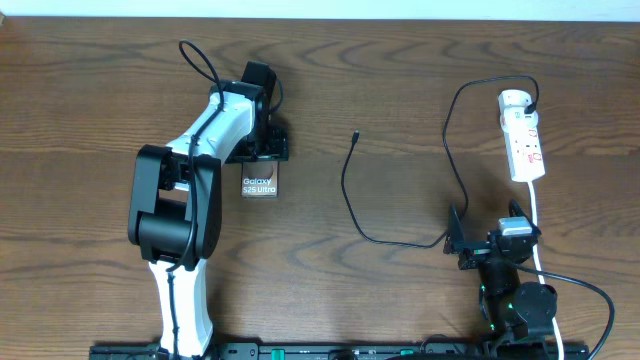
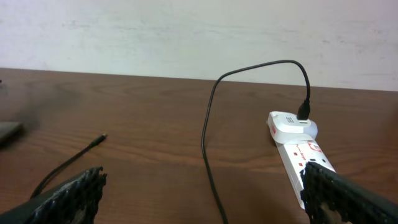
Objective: Plug charger to phone and switch on socket
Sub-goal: 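Close the left gripper on the phone's long edges and hold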
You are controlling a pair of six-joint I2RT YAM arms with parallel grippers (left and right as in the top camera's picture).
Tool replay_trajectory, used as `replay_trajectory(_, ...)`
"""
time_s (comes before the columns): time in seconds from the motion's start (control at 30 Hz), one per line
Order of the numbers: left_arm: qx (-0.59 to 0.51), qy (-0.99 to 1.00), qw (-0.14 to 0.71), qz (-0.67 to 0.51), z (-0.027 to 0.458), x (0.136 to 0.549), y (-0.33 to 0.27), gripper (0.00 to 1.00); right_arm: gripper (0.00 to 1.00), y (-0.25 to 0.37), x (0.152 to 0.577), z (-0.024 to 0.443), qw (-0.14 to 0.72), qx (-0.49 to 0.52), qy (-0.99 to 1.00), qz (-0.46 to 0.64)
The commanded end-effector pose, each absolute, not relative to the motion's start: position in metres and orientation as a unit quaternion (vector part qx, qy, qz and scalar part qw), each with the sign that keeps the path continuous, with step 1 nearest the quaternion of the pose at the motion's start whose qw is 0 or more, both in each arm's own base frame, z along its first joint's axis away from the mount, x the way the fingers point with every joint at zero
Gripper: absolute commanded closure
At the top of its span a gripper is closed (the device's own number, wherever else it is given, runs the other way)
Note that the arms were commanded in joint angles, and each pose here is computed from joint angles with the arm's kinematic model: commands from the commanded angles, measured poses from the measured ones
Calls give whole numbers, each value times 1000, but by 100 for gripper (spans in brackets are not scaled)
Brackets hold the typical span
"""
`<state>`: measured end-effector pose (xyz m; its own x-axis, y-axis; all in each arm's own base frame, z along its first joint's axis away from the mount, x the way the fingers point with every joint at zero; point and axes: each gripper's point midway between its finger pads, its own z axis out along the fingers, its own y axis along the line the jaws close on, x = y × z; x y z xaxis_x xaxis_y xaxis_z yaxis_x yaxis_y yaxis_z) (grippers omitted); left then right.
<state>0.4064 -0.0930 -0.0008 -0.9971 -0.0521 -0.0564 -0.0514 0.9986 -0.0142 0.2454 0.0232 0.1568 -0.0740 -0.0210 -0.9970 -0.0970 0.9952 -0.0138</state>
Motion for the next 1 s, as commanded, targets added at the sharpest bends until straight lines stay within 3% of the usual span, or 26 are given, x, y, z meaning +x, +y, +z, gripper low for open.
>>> replay_trajectory(0.0, -32, 999, 12, 6, -11, 398, -88, 17, 1, 26, 245, 156, 679, -45, 732, 32)
replay_trajectory(0.97, -31, 999, -1, 10, -11, 391, -87, 16, 1, 26, 245, 156, 679, -45, 732, 32)
